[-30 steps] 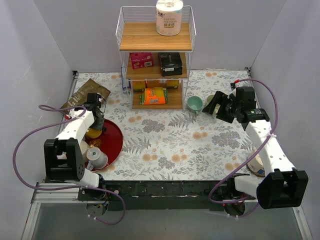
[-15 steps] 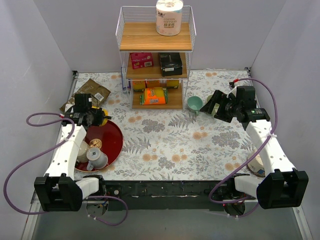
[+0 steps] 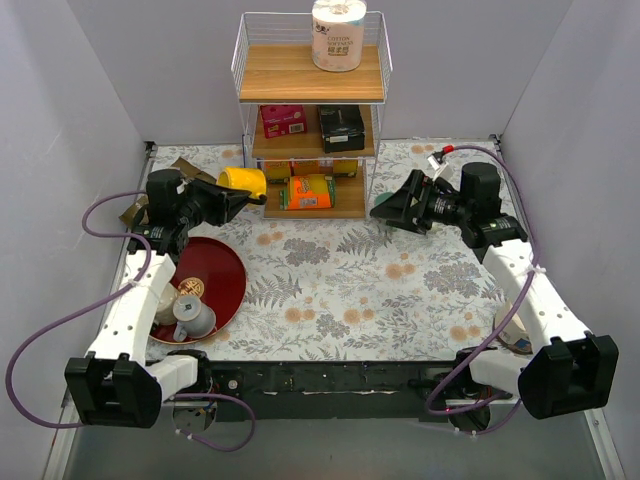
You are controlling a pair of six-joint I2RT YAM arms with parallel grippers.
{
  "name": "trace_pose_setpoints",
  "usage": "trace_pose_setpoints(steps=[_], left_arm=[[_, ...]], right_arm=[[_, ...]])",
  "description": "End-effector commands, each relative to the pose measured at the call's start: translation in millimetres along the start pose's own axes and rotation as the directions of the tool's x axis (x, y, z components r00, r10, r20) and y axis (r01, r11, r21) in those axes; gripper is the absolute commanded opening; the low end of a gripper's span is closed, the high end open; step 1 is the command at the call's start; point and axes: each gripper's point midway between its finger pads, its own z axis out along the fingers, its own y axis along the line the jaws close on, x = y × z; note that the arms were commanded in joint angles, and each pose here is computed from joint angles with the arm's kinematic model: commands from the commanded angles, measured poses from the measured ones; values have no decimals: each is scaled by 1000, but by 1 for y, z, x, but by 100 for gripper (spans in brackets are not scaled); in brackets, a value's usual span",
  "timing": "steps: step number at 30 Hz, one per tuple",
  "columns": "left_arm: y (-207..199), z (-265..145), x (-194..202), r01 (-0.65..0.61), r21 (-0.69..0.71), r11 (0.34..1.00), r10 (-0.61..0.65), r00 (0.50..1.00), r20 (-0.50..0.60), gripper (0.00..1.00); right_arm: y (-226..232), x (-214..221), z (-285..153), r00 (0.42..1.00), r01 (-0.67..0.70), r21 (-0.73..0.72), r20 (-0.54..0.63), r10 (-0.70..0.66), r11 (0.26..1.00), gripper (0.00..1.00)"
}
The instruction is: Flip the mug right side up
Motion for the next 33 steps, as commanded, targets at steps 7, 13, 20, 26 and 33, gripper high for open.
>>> trace_pose_setpoints(steps=[7, 13, 20, 26, 33], left_arm=[[-87, -52, 66, -59, 298, 953, 109, 982, -153, 0], [-95, -60, 114, -96, 390, 916, 211, 941, -264, 0], [-124, -75, 148, -106, 595, 797, 319, 910, -265, 0], [-131, -70, 174, -88, 663, 743, 361, 887, -288, 0], [-136, -74, 188, -69, 706, 705, 381, 876, -295, 0]], right_arm=[[83, 23, 11, 991, -130, -283, -64, 116, 950, 97], [118, 28, 25, 989, -139, -354, -94, 113, 925, 97], [150, 38, 33, 988, -151, -461, -103, 116, 874, 96], [166, 24, 28, 992, -120, -515, -33, 121, 849, 96], [156, 19, 31, 983, -152, -505, 15, 185, 850, 82]])
